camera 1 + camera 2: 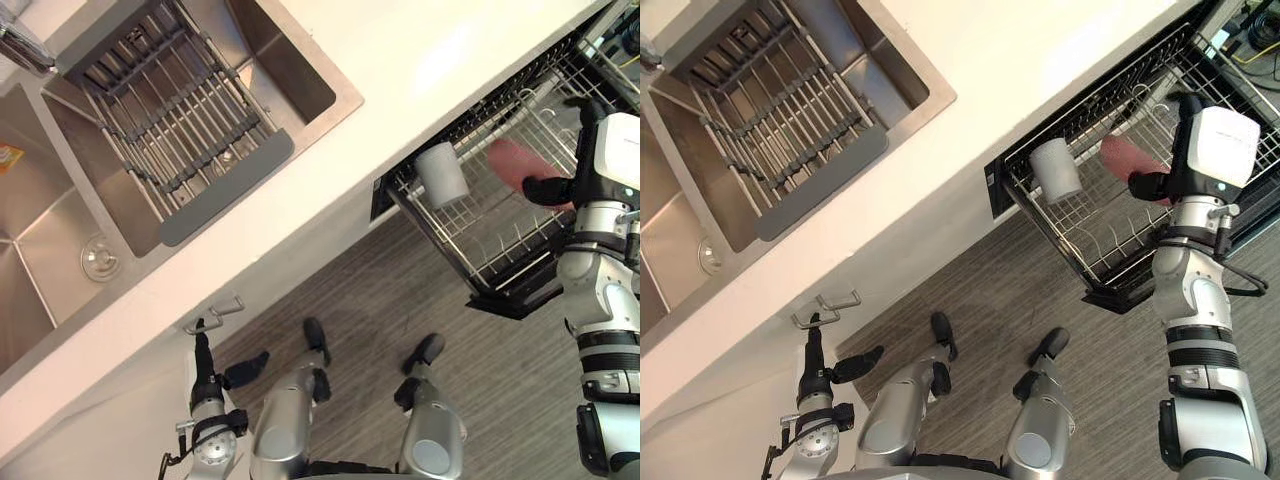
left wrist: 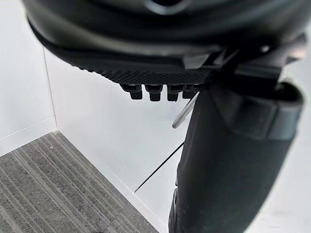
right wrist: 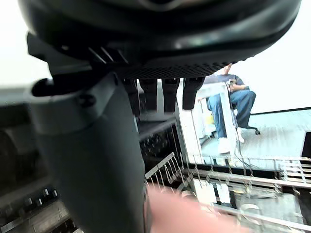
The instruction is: Walk over to the sink, pick up the cup, carry it to the dishwasher, place the cup inside the dishwasher, then close the dishwasher door
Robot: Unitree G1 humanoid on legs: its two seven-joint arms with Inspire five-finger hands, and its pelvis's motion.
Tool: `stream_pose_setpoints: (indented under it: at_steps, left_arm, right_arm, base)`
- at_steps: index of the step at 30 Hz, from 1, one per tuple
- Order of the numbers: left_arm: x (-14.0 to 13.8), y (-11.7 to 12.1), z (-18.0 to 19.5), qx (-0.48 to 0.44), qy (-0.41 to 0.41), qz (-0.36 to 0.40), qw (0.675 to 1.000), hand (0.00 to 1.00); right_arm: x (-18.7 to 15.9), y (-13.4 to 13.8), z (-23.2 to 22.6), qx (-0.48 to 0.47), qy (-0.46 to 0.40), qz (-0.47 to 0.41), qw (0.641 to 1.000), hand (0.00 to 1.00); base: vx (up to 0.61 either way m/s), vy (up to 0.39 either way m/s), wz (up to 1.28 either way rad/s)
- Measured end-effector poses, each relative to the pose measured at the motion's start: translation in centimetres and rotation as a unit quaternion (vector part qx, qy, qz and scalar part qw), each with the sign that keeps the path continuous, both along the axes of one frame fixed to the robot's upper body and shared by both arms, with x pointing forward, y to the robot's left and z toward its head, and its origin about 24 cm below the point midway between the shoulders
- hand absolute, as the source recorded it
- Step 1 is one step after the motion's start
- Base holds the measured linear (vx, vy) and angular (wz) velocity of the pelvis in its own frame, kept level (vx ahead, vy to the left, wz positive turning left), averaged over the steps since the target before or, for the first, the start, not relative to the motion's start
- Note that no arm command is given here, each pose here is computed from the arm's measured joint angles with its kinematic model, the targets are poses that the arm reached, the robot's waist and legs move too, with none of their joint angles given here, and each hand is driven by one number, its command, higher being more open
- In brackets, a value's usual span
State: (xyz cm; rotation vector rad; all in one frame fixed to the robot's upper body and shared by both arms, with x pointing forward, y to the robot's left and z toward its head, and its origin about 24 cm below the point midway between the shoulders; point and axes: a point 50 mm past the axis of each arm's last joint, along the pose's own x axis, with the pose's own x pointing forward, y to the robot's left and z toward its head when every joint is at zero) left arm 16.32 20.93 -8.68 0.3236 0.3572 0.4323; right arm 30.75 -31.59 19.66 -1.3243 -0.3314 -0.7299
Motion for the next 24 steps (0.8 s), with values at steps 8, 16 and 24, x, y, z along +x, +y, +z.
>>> stream_pose_setpoints:
  at_steps: [8, 16, 24]
  left_arm:
    - [-1.8, 0.7, -1.0, 0.001, 0.038, 0.014, 0.999, 1.00]
    - [-3.4, 1.2, -2.2, 0.008, 0.085, 0.014, 0.996, 1.00]
    - [-4.9, 1.8, -2.8, 0.014, 0.108, 0.022, 0.994, 1.00]
  right_arm:
    - [-1.4, 0.9, -2.2, -0.012, 0.027, 0.028, 0.999, 1.00]
    - [-3.1, -1.9, -2.4, 0.066, -0.017, -0.022, 0.997, 1.00]
    - [-5.3, -7.0, -3.4, 0.227, -0.111, -0.099, 0.963, 1.00]
  base:
    - [0.05, 0.009, -0.01]
    - [0.03, -0.001, 0.01]
    - [-0.02, -0.014, -0.12]
